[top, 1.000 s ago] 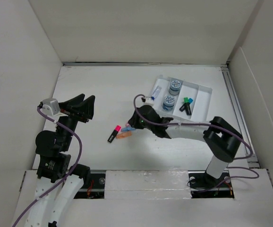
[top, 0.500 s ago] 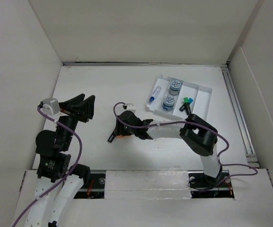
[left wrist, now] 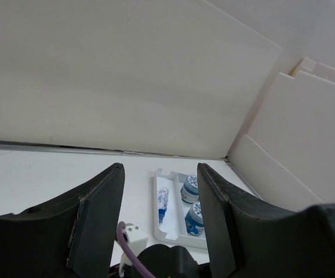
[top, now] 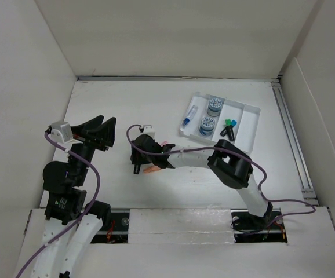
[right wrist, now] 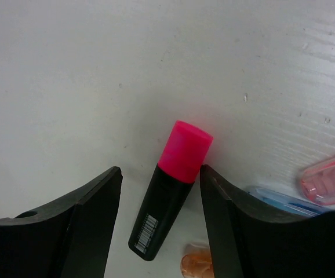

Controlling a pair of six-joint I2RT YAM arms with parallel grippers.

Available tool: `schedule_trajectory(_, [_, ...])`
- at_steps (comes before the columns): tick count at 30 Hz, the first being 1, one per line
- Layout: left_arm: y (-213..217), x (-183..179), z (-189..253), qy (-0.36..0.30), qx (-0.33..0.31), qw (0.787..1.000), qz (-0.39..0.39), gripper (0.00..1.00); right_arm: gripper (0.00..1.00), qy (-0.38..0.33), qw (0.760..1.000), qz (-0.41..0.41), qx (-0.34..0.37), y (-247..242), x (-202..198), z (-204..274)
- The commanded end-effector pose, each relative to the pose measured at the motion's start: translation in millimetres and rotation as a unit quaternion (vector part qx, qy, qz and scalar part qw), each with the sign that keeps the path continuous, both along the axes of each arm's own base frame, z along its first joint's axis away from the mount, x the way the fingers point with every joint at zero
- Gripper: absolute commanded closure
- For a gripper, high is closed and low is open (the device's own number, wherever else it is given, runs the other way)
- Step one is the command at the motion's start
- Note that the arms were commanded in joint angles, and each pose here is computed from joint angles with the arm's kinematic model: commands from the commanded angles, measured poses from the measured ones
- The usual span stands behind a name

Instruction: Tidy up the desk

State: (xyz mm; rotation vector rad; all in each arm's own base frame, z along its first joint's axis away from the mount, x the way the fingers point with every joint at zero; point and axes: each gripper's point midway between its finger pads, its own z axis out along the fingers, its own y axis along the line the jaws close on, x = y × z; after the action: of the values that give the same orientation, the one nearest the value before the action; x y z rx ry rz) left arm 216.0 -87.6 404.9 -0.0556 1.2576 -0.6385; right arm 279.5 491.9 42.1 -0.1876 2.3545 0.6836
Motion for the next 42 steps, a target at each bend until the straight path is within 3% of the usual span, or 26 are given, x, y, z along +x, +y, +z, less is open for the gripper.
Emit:
schedule_trajectory(1, [-1, -9, 17, -0.033, -0.010, 0.999, -0.010, 0.51, 0.37, -0.013, 0.997, 0.012, -0.069, -6, -10, -23])
schedule_trajectory(11, [7, -9, 20, -0.034, -0.013, 0.999, 0.011, 0.51, 0.43, -0.069, 0.987, 0.017, -0.145, -1, -22, -35])
schedule_trajectory(14, [9, -13, 22, -0.042, -0.017, 0.999, 0.014, 0.51, 0.55, -0.070, 0.985, 0.022, -0.154, 0, -26, -43])
schedule_trajectory(17, [9, -12, 21, -0.038, -0.016, 0.999, 0.016, 0.51, 0.77, -0.079, 0.983, 0.016, -0.163, 1, -27, -41])
schedule_trajectory(18, [9, -13, 23, -0.041, -0.017, 0.999, 0.014, 0.51, 0.84, -0.079, 0.985, 0.015, -0.155, 3, -27, -37])
schedule_trajectory(20, [8, -15, 23, -0.044, -0.017, 0.999, 0.009, 0.51, 0.88, -0.085, 0.989, 0.010, -0.123, 12, -25, -21])
schedule_trajectory(22, [9, -15, 22, -0.043, -0.017, 0.999, 0.011, 0.51, 0.89, -0.090, 0.993, 0.003, -0.079, 19, -25, 11])
schedule_trajectory(26, [6, -14, 21, -0.042, -0.016, 0.999, 0.004, 0.51, 0.91, -0.081, 0.995, -0.039, 0.051, 4, 19, 86])
schedule_trajectory(28, [6, -13, 21, -0.040, -0.016, 0.999, 0.005, 0.51, 0.90, -0.086, 0.987, -0.070, 0.112, -24, 36, 139])
schedule_trajectory(30, [5, -12, 20, -0.037, -0.016, 0.999, 0.004, 0.51, 0.90, -0.088, 0.978, -0.116, 0.147, -71, 65, 153])
schedule_trajectory(31, [5, -12, 21, -0.038, -0.016, 0.999, 0.003, 0.52, 0.89, -0.106, 0.968, -0.135, 0.183, -97, 71, 190])
schedule_trajectory(32, [3, -13, 20, -0.039, -0.016, 0.999, -0.002, 0.52, 0.89, -0.098, 0.968, -0.150, 0.176, -122, 74, 175])
schedule_trajectory(34, [2, -10, 19, -0.035, -0.015, 0.999, -0.004, 0.52, 0.87, -0.121, 0.944, -0.241, 0.191, -211, 105, 193])
schedule_trajectory(35, [2, -10, 19, -0.035, -0.015, 0.999, -0.004, 0.52, 0.87, -0.111, 0.947, -0.243, 0.177, -215, 101, 176])
schedule_trajectory(40, [1, -12, 20, -0.038, -0.016, 0.999, -0.006, 0.51, 0.87, -0.100, 0.907, -0.380, 0.148, -344, 132, 138])
schedule_trajectory(42, [1, -9, 18, -0.033, -0.015, 0.999, -0.007, 0.52, 0.86, -0.085, 0.901, -0.399, 0.144, -368, 136, 121])
